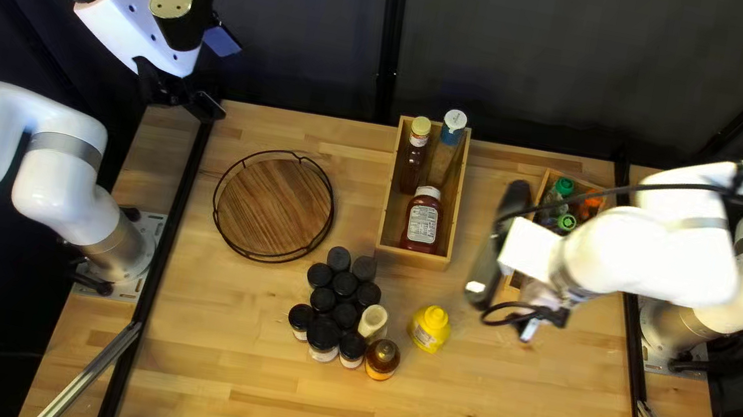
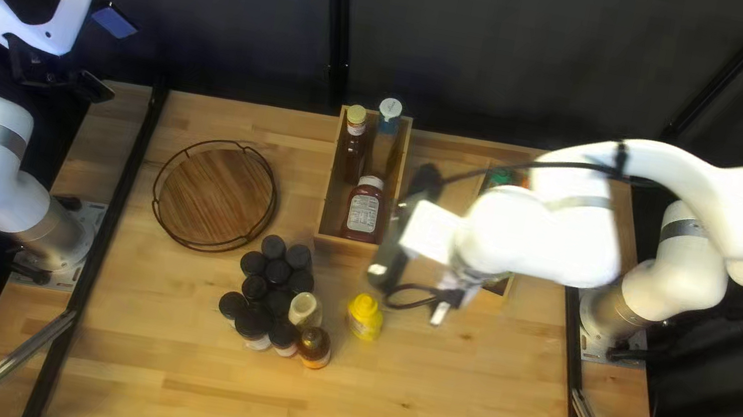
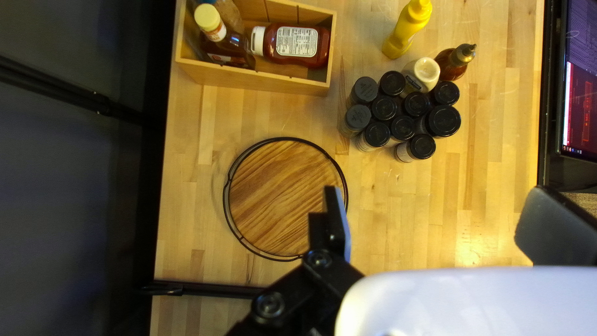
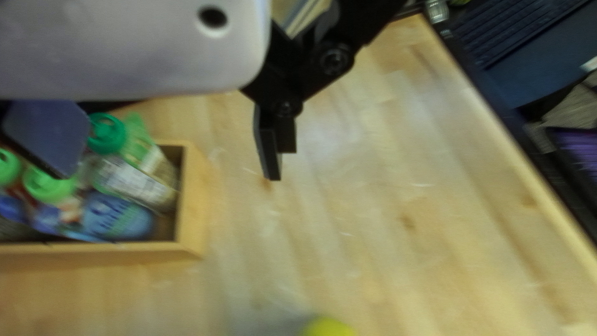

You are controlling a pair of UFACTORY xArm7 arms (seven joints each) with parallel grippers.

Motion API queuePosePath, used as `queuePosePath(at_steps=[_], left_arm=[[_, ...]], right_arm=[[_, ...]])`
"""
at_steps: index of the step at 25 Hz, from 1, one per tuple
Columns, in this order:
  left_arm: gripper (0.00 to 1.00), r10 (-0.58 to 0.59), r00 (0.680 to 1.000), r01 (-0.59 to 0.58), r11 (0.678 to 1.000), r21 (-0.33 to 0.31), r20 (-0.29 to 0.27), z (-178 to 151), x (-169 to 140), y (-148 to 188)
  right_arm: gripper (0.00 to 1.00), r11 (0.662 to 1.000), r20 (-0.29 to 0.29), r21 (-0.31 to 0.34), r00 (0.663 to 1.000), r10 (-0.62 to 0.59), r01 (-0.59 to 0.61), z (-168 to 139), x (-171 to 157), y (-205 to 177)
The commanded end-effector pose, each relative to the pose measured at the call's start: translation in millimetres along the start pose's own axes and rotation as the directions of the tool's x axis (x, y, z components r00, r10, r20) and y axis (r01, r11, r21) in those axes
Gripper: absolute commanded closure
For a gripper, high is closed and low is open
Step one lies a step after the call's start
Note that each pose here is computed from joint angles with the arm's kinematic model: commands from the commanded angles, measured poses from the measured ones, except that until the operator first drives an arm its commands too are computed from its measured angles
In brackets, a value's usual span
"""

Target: Separate condiments, baby food and spices and place it in 3 different racks/containers

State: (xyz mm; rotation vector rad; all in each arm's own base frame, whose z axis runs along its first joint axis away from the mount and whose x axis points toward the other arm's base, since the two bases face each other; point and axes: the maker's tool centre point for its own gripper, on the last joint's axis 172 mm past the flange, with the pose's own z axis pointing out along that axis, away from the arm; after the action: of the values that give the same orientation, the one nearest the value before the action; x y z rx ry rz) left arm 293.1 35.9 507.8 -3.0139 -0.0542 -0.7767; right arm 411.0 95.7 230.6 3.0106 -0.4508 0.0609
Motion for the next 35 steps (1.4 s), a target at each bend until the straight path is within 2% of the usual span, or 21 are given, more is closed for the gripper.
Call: queuePosePath(at_steps=[1, 8, 16, 25, 27, 29, 30, 31, 35], left_arm=[[0.00, 0.000, 1.000, 0.000, 1.000, 0.000, 0.000, 0, 0, 0], [0.00, 0.000, 1.000, 0.000, 1.000, 0.000, 0.000, 0, 0, 0], [0.00, 0.000, 1.000, 0.000, 1.000, 0.000, 0.000, 0, 0, 0], [0.00, 0.000, 1.000, 0.000, 1.000, 0.000, 0.000, 0, 0, 0], [0.00, 0.000, 1.000, 0.000, 1.000, 0.000, 0.000, 0, 0, 0], [0.00, 0.000, 1.000, 0.000, 1.000, 0.000, 0.000, 0, 0, 0], [0.00, 0.000, 1.000, 0.000, 1.000, 0.000, 0.000, 0, 0, 0], [0.00, 0.000, 1.000, 0.000, 1.000, 0.000, 0.000, 0, 0, 0], [0.00, 0.000, 1.000, 0.000, 1.000, 0.000, 0.000, 0, 0, 0]], right_arm=[[0.00, 1.000, -0.012, -0.022, 1.000, 0.007, -0.008, 11, 16, -27], [0.00, 0.999, -0.068, -0.042, 0.997, 0.026, -0.028, 37, 32, -38], [0.00, 0.999, -0.158, -0.032, 0.987, 0.035, -0.041, 68, 52, -27], [0.01, 0.998, -0.169, -0.024, 0.984, 0.050, -0.055, 103, 66, -18], [0.12, 0.998, -0.166, -0.023, 0.985, 0.053, -0.058, 105, 66, -17], [0.30, 0.998, -0.164, -0.021, 0.985, 0.055, -0.059, 106, 66, -17], [0.94, 0.998, -0.163, -0.020, 0.985, 0.054, -0.058, 107, 66, -18], [0.98, 0.998, -0.162, -0.020, 0.985, 0.053, -0.057, 107, 66, -18], [1.00, 0.998, -0.161, -0.016, 0.986, 0.052, -0.055, 106, 66, -18]])
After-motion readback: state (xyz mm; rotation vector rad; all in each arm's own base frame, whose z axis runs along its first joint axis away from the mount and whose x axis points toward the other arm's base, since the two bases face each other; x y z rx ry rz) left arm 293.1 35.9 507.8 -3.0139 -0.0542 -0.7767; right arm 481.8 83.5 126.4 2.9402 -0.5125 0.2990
